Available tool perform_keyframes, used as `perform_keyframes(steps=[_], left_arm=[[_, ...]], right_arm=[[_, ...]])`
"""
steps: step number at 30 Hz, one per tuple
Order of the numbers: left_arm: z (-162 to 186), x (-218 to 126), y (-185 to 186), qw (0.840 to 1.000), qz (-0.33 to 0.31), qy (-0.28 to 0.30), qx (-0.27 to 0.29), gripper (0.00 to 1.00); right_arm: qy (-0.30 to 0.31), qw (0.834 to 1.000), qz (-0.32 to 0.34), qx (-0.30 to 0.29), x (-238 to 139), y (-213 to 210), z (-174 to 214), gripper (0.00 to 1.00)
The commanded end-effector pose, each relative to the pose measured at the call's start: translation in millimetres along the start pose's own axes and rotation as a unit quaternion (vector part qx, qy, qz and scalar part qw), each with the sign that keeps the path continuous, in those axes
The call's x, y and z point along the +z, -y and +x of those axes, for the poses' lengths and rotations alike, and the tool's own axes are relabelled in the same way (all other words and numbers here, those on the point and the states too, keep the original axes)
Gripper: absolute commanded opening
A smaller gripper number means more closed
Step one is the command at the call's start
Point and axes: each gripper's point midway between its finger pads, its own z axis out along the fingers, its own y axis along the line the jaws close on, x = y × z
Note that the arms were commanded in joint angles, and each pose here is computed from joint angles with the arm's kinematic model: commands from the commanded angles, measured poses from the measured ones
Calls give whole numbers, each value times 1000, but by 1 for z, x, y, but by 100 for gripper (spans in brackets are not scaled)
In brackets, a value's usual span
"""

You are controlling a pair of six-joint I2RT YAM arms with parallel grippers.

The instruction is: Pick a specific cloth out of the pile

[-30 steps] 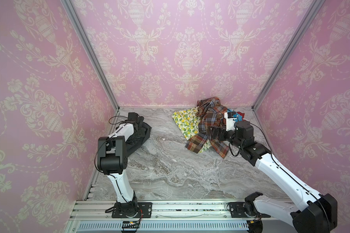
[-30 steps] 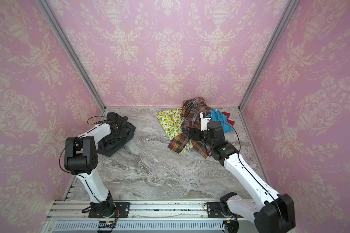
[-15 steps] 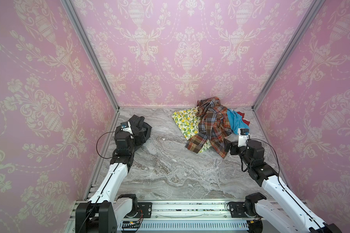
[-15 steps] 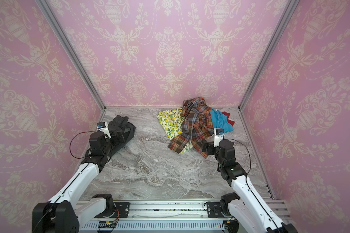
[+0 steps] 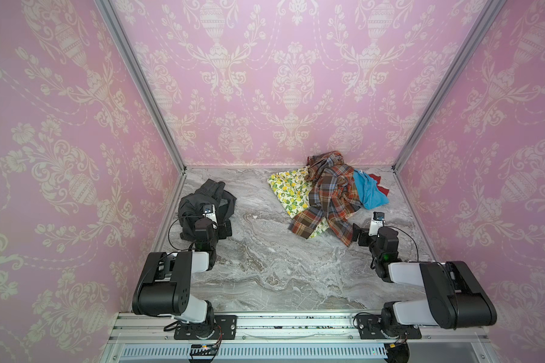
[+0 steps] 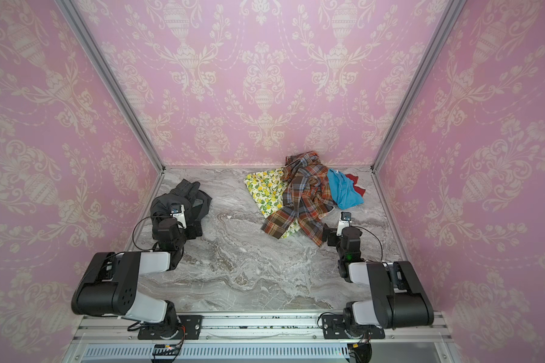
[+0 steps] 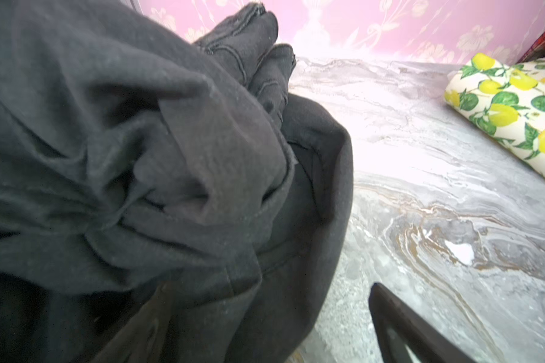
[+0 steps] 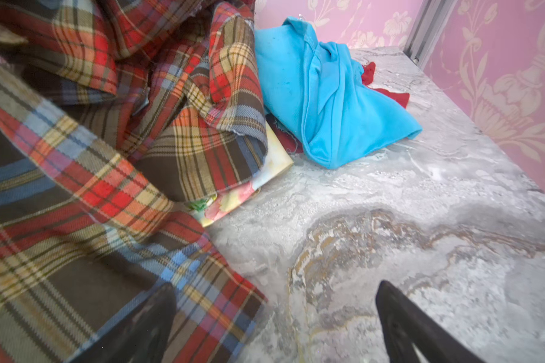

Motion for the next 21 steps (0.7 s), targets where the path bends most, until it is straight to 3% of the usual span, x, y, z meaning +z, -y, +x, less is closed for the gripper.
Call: perform_keyframes(steps=[1, 3, 6, 13, 16, 21], left_arm=[[-8, 6, 0, 999, 7, 47, 16, 99], [-9, 10, -9, 999, -19, 40, 6, 99], [-10, 10, -9, 999, -19, 47, 7, 99], [-9, 9, -9, 999, -20, 44, 7, 99], [-10, 9, -9, 999, -19, 45, 8, 99], [-10, 9, -8, 999, -18, 45, 8, 99]], right_arm=[[81, 996, -25, 1, 8, -7, -36, 100], [36, 999, -25, -4, 14, -8, -31, 100], [20, 999, -32, -8, 23, -12, -30, 100], [26, 999, -31, -7, 23, -12, -32, 100], [17, 997, -77, -22, 23, -27, -31, 100], [23, 997, -78, -18, 22, -26, -31, 100]])
